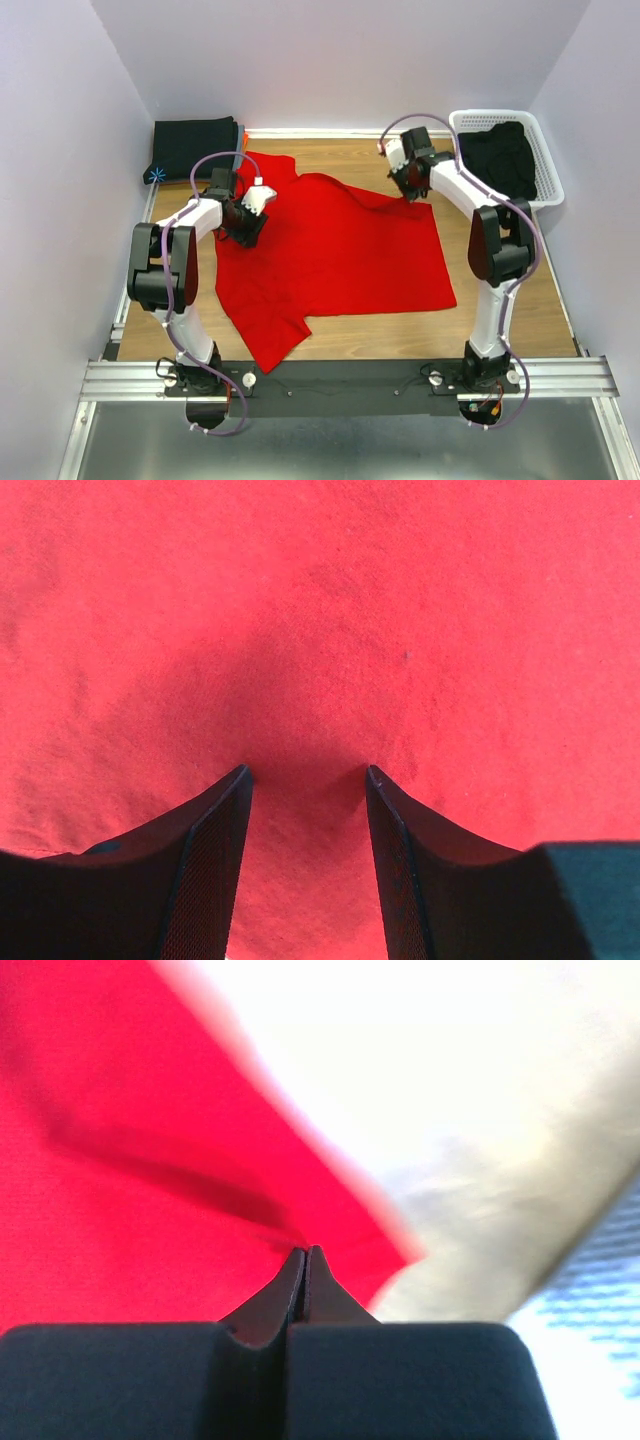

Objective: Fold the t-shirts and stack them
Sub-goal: Flatten the tshirt out

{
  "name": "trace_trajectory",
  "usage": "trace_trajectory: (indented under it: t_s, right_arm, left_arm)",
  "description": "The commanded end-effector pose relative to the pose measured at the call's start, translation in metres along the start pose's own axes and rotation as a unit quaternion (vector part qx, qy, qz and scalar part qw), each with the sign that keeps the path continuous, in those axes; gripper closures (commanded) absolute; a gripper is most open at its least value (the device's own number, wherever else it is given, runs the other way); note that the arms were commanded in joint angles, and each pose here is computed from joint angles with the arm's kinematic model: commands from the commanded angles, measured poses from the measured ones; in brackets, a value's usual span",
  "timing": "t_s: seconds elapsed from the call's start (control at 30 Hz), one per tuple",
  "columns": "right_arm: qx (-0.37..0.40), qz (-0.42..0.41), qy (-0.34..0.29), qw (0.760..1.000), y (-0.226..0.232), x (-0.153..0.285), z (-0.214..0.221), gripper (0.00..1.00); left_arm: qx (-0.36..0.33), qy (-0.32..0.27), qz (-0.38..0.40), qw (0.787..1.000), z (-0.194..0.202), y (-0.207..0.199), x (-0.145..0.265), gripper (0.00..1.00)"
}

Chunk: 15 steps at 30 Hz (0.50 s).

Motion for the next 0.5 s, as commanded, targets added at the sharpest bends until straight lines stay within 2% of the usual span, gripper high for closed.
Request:
trace_trajectory:
  t_s: [0.0, 0.2, 0.33, 0.47]
  right_arm:
    - [-0.025, 0.079, -0.003, 0.997, -0.062, -0.015, -0.009, 0.99]
    - [-0.039, 0.125, -0.011, 0.991, -0.104, -0.039, -0.023, 1.00]
    - [-0.041, 0.142, 0.007, 0.989, -0.111, -0.065, -0.018, 0.99]
    - [-0.052, 0.178, 0.010, 0.983, -0.126, -0.074, -0.013, 0.99]
  left_arm:
    - [0.003, 0.009, -0.006, 1.000, 0.001, 0.002, -0.005, 0.43]
    - [0.003, 0.003, -0.005, 1.000, -0.002, 0.002, -0.005, 0.43]
    - [0.006, -0.006, -0.008, 1.000, -0.007, 0.003, -0.002, 0.42]
    - [0.007, -0.019, -0.011, 1.000, -0.011, 0.002, 0.003, 0.41]
Point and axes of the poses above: each gripper's point midway between its finger pads, its own x axis back along the fingers, its own y axis along the line the jaws close on, z = x × y, the point moved 6 cm from there along x, back along the fingers, and after that the axes turned 9 degrees about x, right-handed, at the moved point
